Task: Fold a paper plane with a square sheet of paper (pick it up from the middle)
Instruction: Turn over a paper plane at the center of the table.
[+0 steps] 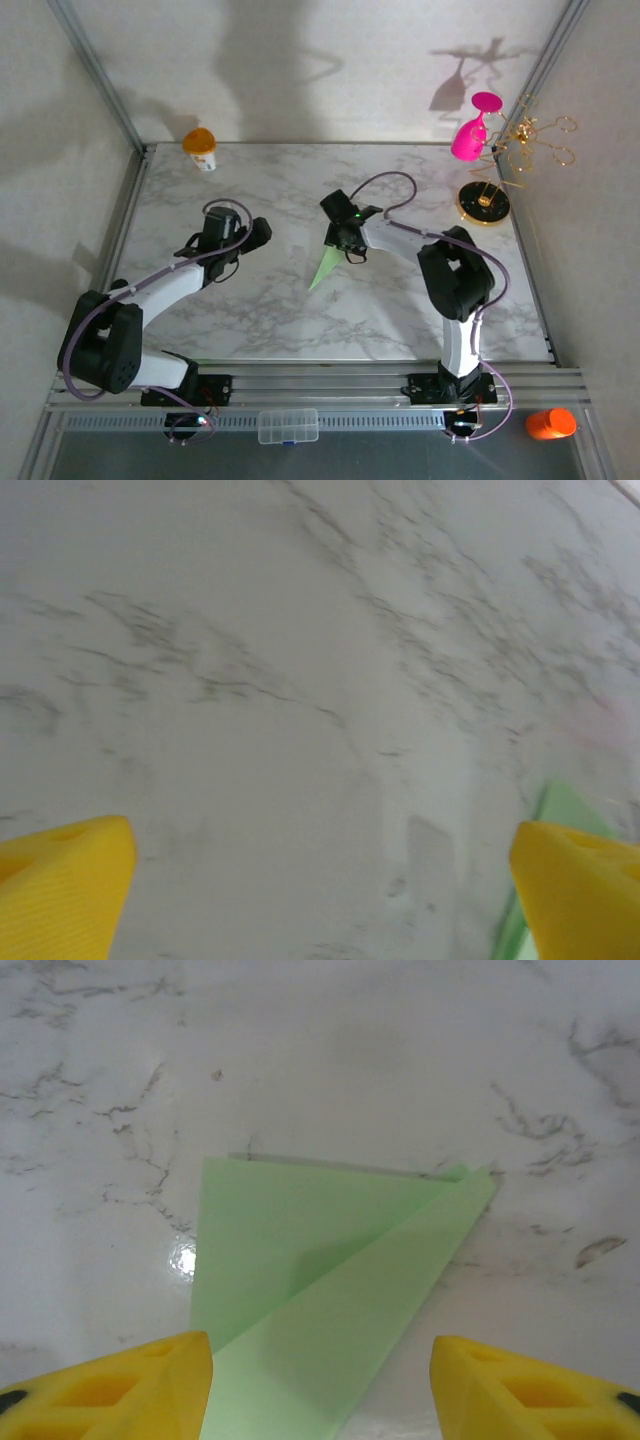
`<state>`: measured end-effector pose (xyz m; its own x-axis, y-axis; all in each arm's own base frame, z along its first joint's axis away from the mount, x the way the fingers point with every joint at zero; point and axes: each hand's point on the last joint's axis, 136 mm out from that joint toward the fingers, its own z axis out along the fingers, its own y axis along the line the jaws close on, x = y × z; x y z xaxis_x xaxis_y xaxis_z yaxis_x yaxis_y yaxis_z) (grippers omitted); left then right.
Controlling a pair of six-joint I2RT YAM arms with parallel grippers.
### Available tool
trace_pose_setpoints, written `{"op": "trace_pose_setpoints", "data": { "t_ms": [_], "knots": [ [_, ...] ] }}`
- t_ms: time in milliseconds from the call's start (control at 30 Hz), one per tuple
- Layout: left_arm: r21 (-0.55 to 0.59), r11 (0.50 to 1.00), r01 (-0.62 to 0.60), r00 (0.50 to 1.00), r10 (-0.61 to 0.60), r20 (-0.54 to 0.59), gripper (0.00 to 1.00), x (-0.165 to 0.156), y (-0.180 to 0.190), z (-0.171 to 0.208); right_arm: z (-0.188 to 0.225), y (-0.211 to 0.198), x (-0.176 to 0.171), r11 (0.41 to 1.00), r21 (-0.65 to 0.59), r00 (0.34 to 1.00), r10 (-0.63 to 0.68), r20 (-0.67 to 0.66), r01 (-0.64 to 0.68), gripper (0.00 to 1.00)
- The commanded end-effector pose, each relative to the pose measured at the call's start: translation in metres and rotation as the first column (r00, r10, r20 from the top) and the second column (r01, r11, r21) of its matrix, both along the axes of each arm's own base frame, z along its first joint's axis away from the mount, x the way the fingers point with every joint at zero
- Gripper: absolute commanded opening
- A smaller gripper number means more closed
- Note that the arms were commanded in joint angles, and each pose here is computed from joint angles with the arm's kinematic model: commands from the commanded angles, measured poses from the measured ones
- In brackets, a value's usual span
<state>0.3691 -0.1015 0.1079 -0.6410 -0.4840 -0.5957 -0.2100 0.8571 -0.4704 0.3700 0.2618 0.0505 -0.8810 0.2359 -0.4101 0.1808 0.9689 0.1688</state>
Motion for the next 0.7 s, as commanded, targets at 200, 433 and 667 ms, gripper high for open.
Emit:
{"op": "trace_pose_setpoints", "data": {
  "t_ms": [200, 433, 667],
  "knots": [
    [-0.014, 1.0, -0.009, 0.999, 0.01, 0.038, 0.99, -0.001, 0.015, 0.006, -0.015, 0.012, -0.015, 0.98, -0.165, 0.991, -0.124, -0.046, 0.115, 0.62],
    [-0.019, 1.0, -0.012, 0.999, 0.013, 0.036, 0.99, 0.0, 0.018, 0.005, -0.019, 0.011, -0.022, 0.968, -0.202, 0.984, -0.165, -0.069, 0.148, 0.61],
    [-0.027, 1.0, -0.004, 1.0, 0.005, 0.024, 0.99, 0.0, 0.016, 0.001, -0.02, 0.01, -0.026, 0.967, -0.204, 0.981, -0.173, -0.088, 0.153, 0.55]
  ]
}}
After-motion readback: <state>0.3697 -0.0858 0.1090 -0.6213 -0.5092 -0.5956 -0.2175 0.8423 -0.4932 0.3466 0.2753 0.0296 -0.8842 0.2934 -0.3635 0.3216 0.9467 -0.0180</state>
